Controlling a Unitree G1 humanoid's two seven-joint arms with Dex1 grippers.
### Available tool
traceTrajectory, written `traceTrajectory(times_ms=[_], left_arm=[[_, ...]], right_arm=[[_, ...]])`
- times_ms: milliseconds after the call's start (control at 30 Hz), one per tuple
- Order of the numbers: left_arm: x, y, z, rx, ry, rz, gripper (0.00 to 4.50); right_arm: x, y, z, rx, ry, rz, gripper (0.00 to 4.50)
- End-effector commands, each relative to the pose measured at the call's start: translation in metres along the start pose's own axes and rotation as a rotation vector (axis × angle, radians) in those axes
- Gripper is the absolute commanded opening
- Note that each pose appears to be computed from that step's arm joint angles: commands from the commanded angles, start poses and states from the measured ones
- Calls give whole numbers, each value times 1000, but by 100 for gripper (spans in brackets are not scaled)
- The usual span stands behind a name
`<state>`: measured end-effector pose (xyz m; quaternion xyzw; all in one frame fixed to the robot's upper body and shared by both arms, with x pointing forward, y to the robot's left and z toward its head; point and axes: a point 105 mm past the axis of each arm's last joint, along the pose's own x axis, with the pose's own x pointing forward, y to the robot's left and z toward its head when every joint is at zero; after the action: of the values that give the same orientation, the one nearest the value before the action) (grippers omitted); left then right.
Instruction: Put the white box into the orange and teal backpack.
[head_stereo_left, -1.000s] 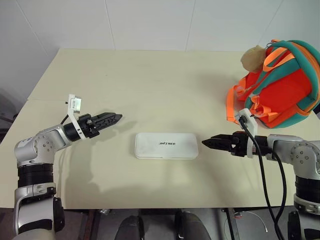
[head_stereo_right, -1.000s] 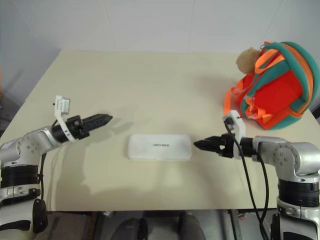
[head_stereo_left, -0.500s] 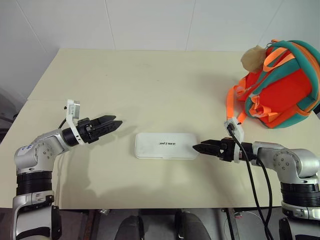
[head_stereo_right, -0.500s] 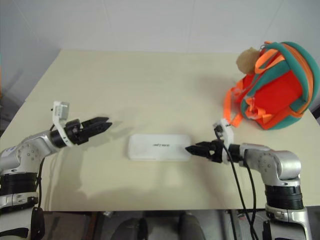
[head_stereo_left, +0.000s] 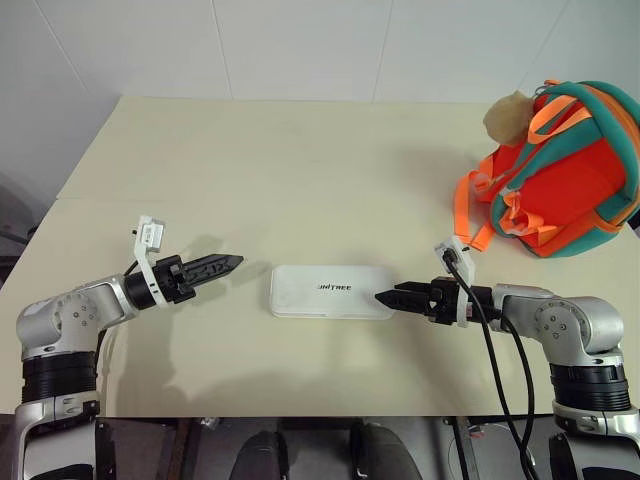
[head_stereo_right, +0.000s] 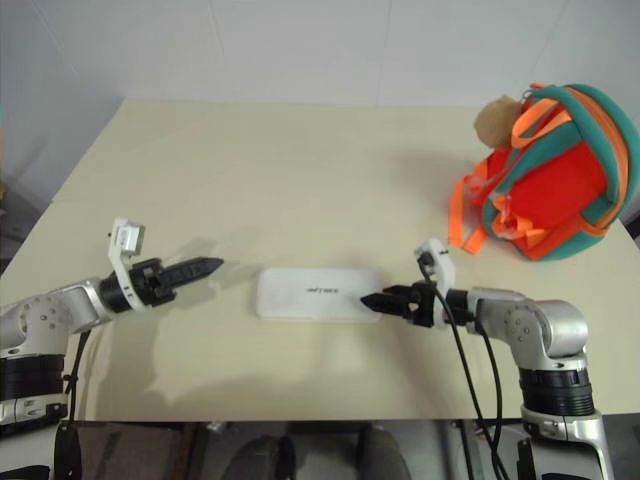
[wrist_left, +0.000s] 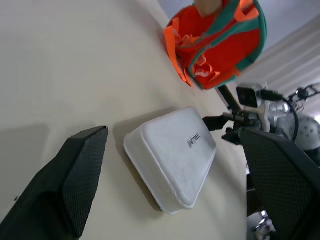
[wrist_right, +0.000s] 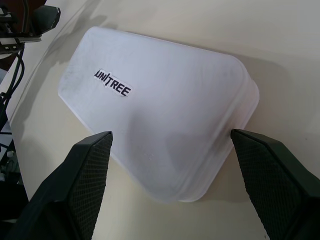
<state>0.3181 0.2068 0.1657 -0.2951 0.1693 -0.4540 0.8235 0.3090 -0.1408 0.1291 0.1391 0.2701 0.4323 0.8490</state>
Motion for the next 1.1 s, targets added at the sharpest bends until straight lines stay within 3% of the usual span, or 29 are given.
traceTrajectory(times_ms=[33, 167, 267, 633, 833, 1100], left_arm=[[-1, -12, 2, -81, 14, -48, 447], [-13, -25, 3, -280, 52, -146, 447], [-23, -18, 2, -373, 46, -150, 447], [-28, 0, -12, -409, 174, -127, 447], [-11, -2, -12, -479, 211, -196, 447], [3, 2, -30, -517, 311, -209, 447]], right_arm=[[-1, 7, 8, -31, -15, 27, 450], [1, 6, 7, -29, -3, 32, 450], [0, 4, 7, -31, -1, 31, 450], [-2, 2, 8, -36, 12, 36, 450], [-2, 1, 7, -37, 15, 40, 450], [-5, 1, 7, -48, 15, 28, 450]])
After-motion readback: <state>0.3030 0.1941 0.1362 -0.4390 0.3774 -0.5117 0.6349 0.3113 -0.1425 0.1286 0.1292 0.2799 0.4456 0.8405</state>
